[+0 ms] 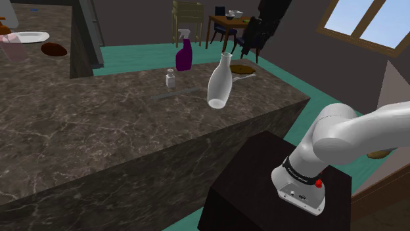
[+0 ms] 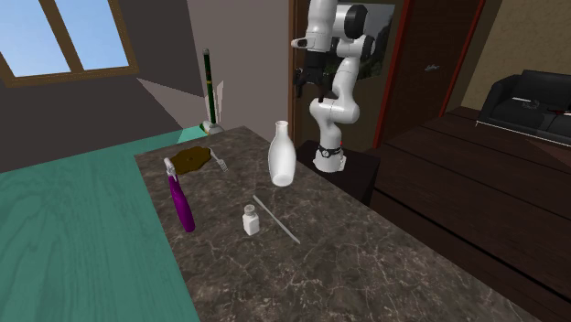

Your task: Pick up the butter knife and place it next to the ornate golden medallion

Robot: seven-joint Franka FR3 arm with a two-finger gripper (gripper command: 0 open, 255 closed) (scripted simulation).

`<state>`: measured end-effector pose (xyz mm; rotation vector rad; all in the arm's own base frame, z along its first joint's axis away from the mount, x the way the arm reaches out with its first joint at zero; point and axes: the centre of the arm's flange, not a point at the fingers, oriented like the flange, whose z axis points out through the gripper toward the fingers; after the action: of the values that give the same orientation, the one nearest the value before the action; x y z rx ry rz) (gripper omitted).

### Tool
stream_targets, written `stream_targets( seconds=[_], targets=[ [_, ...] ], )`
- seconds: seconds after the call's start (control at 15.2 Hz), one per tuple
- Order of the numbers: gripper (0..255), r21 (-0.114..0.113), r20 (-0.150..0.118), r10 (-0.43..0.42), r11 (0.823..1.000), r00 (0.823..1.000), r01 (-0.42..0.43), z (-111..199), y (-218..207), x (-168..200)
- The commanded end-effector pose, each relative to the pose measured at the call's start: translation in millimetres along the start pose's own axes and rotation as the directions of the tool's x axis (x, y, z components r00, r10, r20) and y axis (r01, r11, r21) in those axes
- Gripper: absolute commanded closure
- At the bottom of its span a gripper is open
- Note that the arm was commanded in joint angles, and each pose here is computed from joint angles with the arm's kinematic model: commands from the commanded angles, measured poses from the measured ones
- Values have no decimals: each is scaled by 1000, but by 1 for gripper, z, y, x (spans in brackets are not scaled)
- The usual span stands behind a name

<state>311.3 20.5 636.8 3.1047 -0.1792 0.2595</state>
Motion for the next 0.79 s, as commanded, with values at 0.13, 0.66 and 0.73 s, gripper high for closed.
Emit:
stream_targets(
  seconds=[0.13,0.66,0.73],
  targets=[
    [0,6,12,-84,996,996,84,18,9,20],
    [0,40,51,-408,913,912,406,91,26,102],
    [0,45,55,-446,895,893,444,101,26,112]
  ],
)
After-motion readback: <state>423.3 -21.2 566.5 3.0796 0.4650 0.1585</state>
